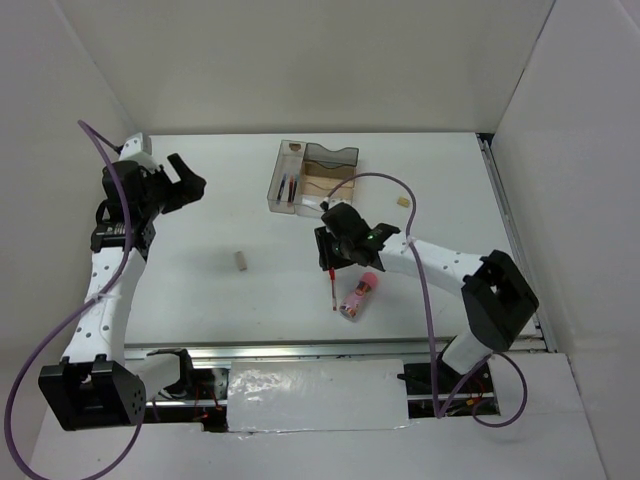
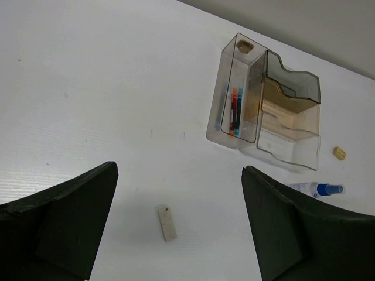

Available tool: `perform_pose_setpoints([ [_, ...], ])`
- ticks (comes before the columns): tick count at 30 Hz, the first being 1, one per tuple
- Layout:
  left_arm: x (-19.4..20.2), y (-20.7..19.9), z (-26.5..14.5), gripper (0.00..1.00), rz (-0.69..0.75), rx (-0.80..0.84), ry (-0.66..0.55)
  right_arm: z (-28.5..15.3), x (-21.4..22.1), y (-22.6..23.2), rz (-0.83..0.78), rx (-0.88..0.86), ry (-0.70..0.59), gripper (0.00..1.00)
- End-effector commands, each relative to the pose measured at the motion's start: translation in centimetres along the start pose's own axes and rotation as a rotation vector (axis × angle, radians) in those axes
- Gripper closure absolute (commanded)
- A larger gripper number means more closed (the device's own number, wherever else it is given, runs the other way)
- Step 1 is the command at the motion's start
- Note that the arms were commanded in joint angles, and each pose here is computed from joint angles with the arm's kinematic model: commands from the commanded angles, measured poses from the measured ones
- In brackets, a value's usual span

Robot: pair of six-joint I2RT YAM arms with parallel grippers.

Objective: Sort the stationery into containers
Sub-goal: Pick up the pen from the center of the board.

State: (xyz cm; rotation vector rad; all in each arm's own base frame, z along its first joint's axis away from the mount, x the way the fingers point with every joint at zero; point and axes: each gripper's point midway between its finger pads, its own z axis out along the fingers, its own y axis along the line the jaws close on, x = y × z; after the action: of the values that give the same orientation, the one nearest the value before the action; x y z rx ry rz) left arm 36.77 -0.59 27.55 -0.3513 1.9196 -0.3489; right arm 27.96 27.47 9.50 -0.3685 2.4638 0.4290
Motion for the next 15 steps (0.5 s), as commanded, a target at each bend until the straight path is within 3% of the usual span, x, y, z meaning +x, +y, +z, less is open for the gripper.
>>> perform_pose_setpoints([
  [1, -0.7, 0.4, -0.4, 0.01, 0.0, -0.022, -0.036, 1.8, 0.1, 0.4, 0.086, 0.018, 0.01, 0.51],
  [15, -0.7, 1.1, 0.3, 0.01, -0.008, -0.03, -0.038, 4.5, 6.1, -1.4, 0.181, 0.109, 0.187, 0.56],
])
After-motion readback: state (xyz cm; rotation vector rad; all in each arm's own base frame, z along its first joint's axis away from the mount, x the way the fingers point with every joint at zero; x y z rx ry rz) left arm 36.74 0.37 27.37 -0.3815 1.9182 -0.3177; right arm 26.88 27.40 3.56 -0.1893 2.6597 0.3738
